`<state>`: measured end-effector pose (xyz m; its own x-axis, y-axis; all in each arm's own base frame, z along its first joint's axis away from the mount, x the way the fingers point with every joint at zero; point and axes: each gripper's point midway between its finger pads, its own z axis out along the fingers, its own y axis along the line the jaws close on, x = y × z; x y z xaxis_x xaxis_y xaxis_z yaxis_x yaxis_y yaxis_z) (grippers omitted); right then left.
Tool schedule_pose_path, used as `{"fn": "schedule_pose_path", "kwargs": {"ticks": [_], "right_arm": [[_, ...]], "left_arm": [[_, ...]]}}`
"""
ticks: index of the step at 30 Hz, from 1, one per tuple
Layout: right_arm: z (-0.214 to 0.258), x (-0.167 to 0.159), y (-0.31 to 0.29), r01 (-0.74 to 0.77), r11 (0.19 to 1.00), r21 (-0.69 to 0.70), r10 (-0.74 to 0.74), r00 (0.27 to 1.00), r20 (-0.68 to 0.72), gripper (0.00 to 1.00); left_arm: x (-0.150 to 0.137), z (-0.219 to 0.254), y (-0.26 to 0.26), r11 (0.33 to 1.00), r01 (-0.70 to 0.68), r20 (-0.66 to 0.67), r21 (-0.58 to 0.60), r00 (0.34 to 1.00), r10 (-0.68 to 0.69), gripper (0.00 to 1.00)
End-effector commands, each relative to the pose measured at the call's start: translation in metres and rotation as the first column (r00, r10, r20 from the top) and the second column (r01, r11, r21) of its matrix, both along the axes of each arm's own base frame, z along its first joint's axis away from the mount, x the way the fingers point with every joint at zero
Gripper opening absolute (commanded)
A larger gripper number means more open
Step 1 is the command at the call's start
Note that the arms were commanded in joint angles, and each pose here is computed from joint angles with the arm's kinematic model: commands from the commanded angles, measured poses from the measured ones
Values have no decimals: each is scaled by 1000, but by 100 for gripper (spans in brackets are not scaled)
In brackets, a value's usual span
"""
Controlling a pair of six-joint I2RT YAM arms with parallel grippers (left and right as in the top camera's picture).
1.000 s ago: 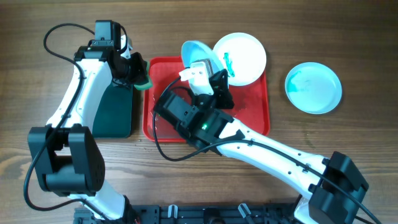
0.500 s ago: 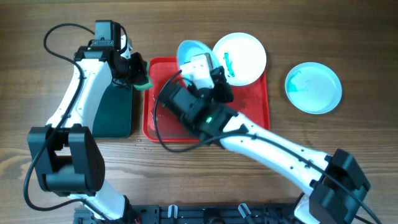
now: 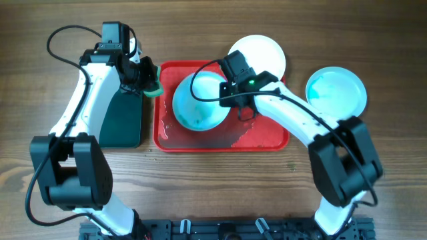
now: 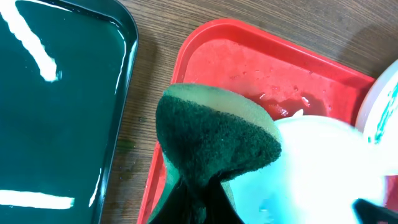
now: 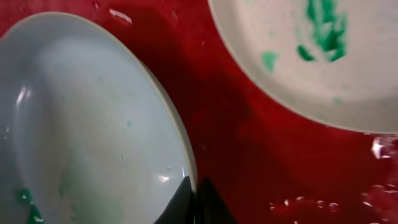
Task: Clean dirty plates on tray and stack at the side
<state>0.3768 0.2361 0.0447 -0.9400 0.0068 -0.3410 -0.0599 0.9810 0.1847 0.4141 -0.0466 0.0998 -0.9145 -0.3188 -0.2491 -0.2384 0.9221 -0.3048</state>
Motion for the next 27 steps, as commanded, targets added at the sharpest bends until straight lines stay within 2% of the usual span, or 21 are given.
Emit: {"fn": "schedule_pose_path", "kwargs": {"ticks": [1,3,6,10,15,20,22,23,25,27], "right_arm": [[-6,-8,17,-95,991,96,100,994,-53,24],[-2,-5,20,-181,974,135,188,982,-37,38],[2,2,18,-329,935,131,330,944,20,44],[0,25,27,-524,851,45,518,850,100,45],[-18,51,46,-622,783,15,615,778,125,40],[-30,66,48,-611,792,-16,606,783,140,31],[-34,66,44,-577,817,-18,575,810,119,11],[-35,67,41,-536,844,-14,534,839,106,4],[-36,66,40,-460,887,25,457,886,79,4],[-40,59,36,-295,951,93,297,955,-6,4]], "left_arm": [[2,3,1,1000,17,14,12,1000,-18,4],[2,3,1,1000,17,13,11,1000,-17,4],[2,3,1,1000,17,14,11,1000,-17,4],[2,3,1,1000,17,17,11,1000,-17,4],[2,3,1,1000,17,17,12,1000,-18,4],[2,3,1,1000,17,16,11,1000,-17,4],[2,3,1,1000,17,16,11,1000,-17,4],[2,3,1,1000,17,16,11,1000,-17,4],[2,3,1,1000,17,16,11,1000,-17,4],[2,3,1,1000,17,16,11,1000,-17,4]]}}
